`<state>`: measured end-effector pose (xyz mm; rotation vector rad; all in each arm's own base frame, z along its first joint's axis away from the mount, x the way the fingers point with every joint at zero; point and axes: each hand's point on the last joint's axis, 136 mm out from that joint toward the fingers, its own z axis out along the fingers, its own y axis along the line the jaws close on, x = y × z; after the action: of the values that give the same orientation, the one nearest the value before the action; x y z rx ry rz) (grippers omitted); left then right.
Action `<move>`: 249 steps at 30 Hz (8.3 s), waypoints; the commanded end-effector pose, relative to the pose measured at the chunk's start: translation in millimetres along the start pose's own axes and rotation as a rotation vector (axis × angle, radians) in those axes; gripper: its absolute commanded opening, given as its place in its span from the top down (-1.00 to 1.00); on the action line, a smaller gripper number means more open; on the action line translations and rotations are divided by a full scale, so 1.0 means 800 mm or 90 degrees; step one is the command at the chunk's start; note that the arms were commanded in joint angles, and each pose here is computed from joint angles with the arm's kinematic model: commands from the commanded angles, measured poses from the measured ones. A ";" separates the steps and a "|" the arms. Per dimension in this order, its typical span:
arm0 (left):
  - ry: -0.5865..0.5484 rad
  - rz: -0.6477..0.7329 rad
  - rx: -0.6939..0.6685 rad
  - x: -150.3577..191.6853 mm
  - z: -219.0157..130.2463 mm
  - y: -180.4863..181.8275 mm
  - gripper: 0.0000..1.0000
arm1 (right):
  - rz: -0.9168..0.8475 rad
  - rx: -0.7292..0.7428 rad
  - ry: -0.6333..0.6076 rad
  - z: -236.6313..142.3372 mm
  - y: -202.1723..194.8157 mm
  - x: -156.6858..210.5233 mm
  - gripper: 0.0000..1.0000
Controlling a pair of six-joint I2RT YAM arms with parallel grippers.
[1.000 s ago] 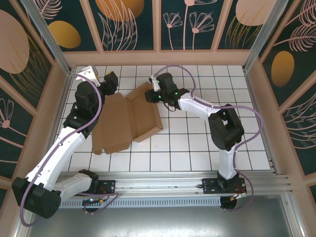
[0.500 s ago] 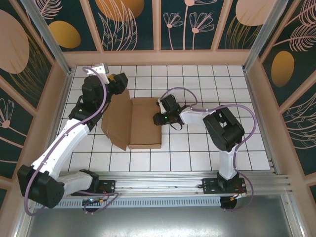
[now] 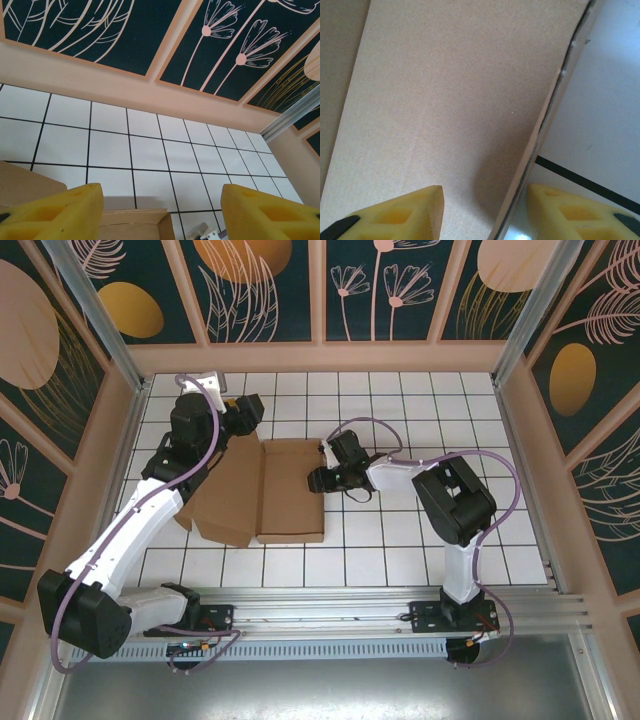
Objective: Fold the paper box
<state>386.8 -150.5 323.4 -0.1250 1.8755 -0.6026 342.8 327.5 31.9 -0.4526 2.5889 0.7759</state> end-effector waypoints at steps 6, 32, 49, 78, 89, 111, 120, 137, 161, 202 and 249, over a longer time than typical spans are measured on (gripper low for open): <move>-0.003 0.012 0.017 -0.002 -0.004 -0.008 -0.26 | -0.023 0.001 -0.041 -0.021 0.003 -0.043 -0.08; -0.043 0.039 0.038 -0.039 -0.018 -0.029 -0.23 | -0.539 0.062 -0.233 0.042 0.041 -0.200 -0.58; -0.053 0.039 0.055 -0.041 -0.021 -0.034 -0.23 | -0.525 0.168 -0.140 0.059 -0.015 -0.156 0.22; -0.070 0.025 0.072 -0.037 -0.031 -0.034 -0.24 | -0.379 0.030 -0.061 -0.112 -0.025 -0.119 -0.43; -0.073 0.023 0.070 -0.027 -0.037 -0.027 -0.25 | -0.387 0.144 0.034 -0.034 -0.082 -0.111 -0.34; -0.077 0.031 0.076 -0.026 -0.043 -0.028 -0.25 | -0.381 -0.041 -0.038 -0.094 -0.022 -0.108 -0.31; -0.075 0.031 0.085 -0.025 -0.042 -0.032 -0.26 | -0.379 -0.019 0.043 -0.053 -0.048 -0.084 -0.37; -0.081 0.034 0.086 -0.027 -0.046 -0.031 -0.26 | -0.386 0.079 0.094 -0.019 -0.082 -0.062 0.44; -0.088 0.033 0.078 -0.030 -0.049 -0.029 -0.27 | -0.404 0.319 0.074 -0.035 -0.111 -0.054 0.57; -0.024 -0.119 -0.245 0.114 -0.101 0.144 -0.68 | -0.066 -0.144 -0.284 -0.096 -0.087 -0.212 -0.92; 0.088 0.035 -0.071 0.130 0.073 0.083 -0.54 | -0.115 0.011 -0.516 -0.260 -0.072 -0.134 -0.43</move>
<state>412.0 -145.3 171.0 -0.1706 2.1143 -0.4542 376.5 190.6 177.4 -0.2340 1.9611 0.6774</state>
